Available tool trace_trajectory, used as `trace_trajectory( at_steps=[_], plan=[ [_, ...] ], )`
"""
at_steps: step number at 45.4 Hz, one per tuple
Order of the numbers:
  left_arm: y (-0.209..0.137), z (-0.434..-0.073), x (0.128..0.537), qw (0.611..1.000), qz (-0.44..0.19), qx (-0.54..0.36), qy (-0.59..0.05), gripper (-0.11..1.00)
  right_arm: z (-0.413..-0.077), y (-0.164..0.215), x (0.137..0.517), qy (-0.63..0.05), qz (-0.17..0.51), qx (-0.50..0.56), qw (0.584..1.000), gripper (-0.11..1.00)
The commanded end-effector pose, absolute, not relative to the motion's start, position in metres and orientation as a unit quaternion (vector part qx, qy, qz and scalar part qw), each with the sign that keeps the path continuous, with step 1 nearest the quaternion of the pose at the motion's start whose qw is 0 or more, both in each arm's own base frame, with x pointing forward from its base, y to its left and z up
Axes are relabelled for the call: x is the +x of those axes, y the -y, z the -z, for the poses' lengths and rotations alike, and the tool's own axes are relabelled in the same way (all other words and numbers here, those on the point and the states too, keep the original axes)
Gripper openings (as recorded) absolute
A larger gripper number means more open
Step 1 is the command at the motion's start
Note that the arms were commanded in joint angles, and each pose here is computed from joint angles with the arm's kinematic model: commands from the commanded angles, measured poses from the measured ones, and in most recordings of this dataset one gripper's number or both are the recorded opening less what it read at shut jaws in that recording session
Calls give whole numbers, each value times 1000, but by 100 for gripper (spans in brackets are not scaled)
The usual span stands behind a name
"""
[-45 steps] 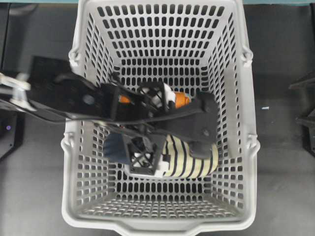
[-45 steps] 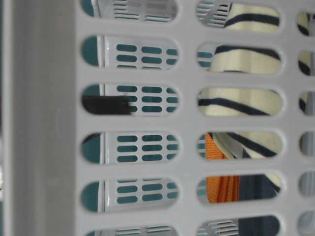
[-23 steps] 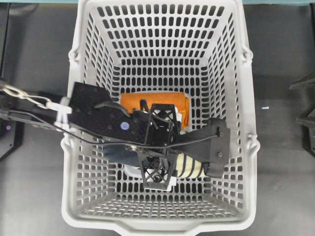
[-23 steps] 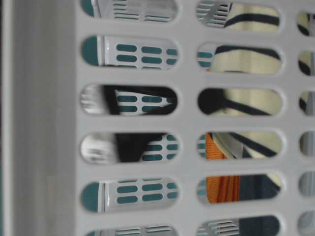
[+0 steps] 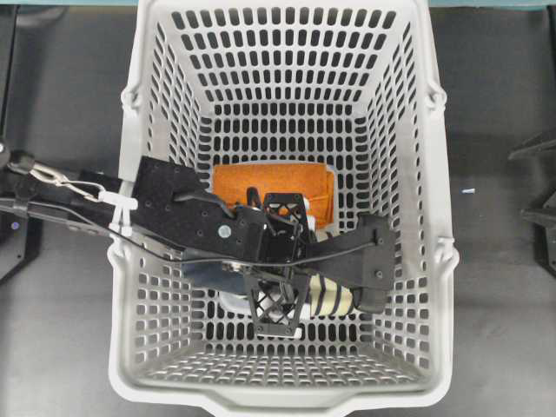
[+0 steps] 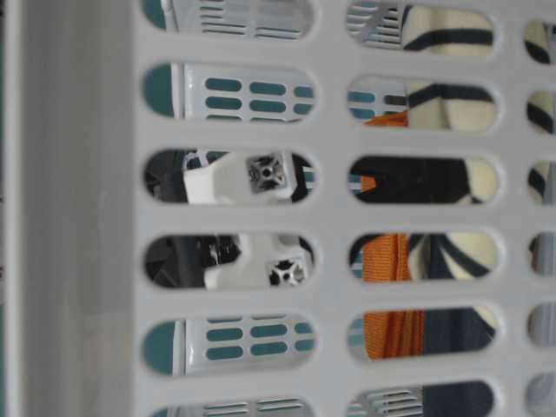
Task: Pick up the slipper from the shopping basket with the left arm.
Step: 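Lower the open left gripper onto the slipper's striped heel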
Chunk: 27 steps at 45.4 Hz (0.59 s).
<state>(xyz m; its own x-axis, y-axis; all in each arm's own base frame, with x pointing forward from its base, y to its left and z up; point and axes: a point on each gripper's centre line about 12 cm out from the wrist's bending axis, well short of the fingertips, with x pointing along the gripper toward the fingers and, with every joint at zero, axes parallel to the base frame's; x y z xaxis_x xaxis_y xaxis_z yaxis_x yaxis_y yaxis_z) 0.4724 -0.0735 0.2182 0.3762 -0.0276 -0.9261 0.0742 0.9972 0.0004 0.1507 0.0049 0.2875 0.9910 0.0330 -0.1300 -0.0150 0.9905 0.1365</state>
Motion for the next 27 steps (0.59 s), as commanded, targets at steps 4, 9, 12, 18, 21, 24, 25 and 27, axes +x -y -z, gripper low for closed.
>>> trace_trajectory(
  at_steps=[4,9,12,18,21,24,25,27],
  plan=[
    [74,-235,471,840,31,19,-542,22,-290,-3,153,-56,-6,69,996,81],
    [74,-253,470,849,33,18,-527,5,-293,-2,154,-46,-2,69,997,81],
    [74,-267,470,854,35,19,-518,5,-293,-1,154,-45,-2,69,997,81],
    [72,-298,468,859,35,23,-510,5,-291,-1,154,-46,-2,69,997,81],
    [72,-314,467,859,36,24,-510,5,-290,-1,154,-48,-1,69,996,81],
    [71,-329,465,857,36,28,-513,5,-290,-1,154,-49,-1,69,996,81],
    [70,-335,464,857,37,29,-513,5,-289,-1,154,-49,-1,69,996,81],
    [70,-346,463,856,39,32,-514,5,-288,-1,154,-50,-1,69,996,81]
  ],
)
